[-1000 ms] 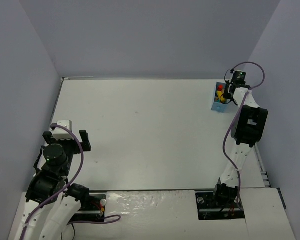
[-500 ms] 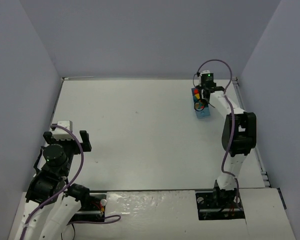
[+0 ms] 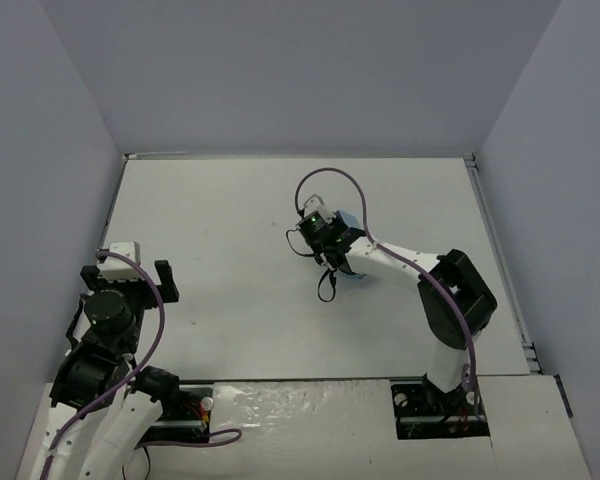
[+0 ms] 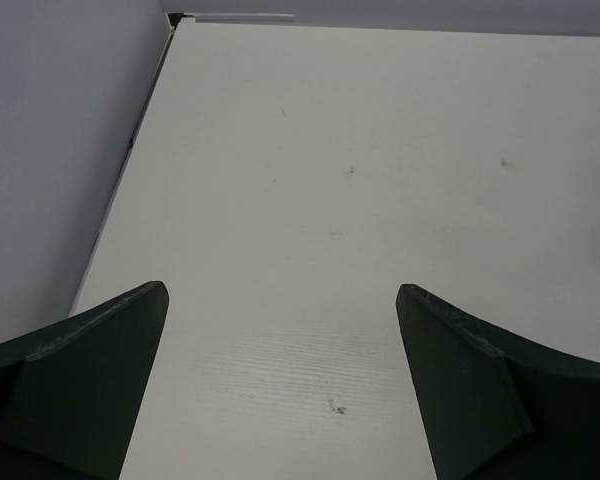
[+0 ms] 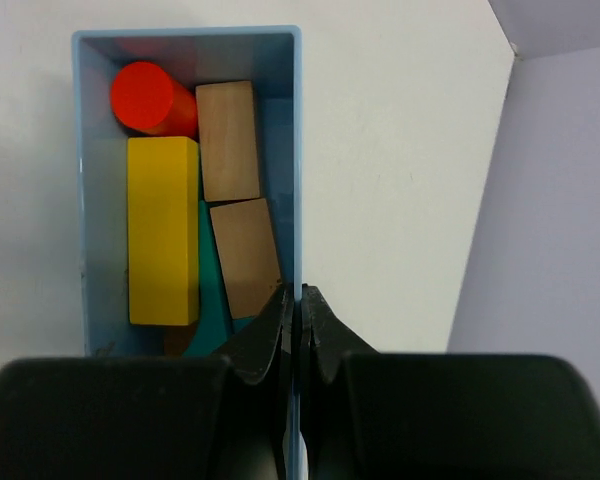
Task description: Build the wood block tower
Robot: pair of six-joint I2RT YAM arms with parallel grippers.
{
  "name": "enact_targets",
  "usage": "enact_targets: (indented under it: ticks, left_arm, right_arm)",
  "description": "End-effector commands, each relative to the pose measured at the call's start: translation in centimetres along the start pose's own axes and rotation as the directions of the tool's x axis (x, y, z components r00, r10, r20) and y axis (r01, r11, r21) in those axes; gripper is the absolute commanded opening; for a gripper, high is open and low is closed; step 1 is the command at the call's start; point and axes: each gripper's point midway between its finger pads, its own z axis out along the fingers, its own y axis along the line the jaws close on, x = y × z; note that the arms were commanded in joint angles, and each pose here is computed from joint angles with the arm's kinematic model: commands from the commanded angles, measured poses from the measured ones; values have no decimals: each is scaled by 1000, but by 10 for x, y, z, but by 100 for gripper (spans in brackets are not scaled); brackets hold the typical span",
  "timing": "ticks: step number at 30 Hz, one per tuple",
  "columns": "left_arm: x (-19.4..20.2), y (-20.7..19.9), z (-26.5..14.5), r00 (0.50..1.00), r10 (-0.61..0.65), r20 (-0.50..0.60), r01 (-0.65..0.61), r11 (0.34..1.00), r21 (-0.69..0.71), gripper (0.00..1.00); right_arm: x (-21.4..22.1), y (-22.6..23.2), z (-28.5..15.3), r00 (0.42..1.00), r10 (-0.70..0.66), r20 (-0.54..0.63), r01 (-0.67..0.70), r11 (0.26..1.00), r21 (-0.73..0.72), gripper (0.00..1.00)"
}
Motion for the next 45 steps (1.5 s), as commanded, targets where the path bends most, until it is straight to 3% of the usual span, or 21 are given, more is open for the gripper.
enact_targets:
  ticks: [1, 11, 16, 22, 30, 38, 42, 45]
  left_arm:
    - [-18, 8, -2, 998, -34, 54, 36, 998, -44, 97]
    - [-18, 17, -5, 997, -38, 60, 43, 995, -94, 97]
    - [-16, 18, -4, 998, -34, 51, 38, 994, -98, 97]
    - [-18, 19, -4, 997, -38, 59, 44, 994, -104, 97]
    - [-18, 18, -5, 997, -38, 60, 44, 994, -100, 97]
    - [-18, 19, -5, 997, -37, 62, 43, 994, -102, 97]
    - [-19, 19, -6, 997, -39, 67, 46, 994, -102, 97]
    - [-19, 18, -5, 997, -42, 66, 48, 994, -95, 97]
  right_arm:
    - [7, -18, -12, 1000, -2, -22, 8, 955, 296, 0]
    - [-2, 36, -30, 988, -156, -8, 142, 873, 467, 0]
    - [10, 23, -37, 988, -153, -21, 139, 823, 551, 0]
    - [-13, 41, -57, 973, -229, 1, 184, 784, 593, 0]
    - [22, 2, -53, 974, -213, -73, 210, 741, 638, 0]
    - [-26, 53, -75, 945, -326, -28, 269, 725, 634, 0]
    - [7, 16, -61, 949, -298, -100, 291, 714, 637, 0]
    - [8, 15, -59, 948, -300, -106, 298, 720, 626, 0]
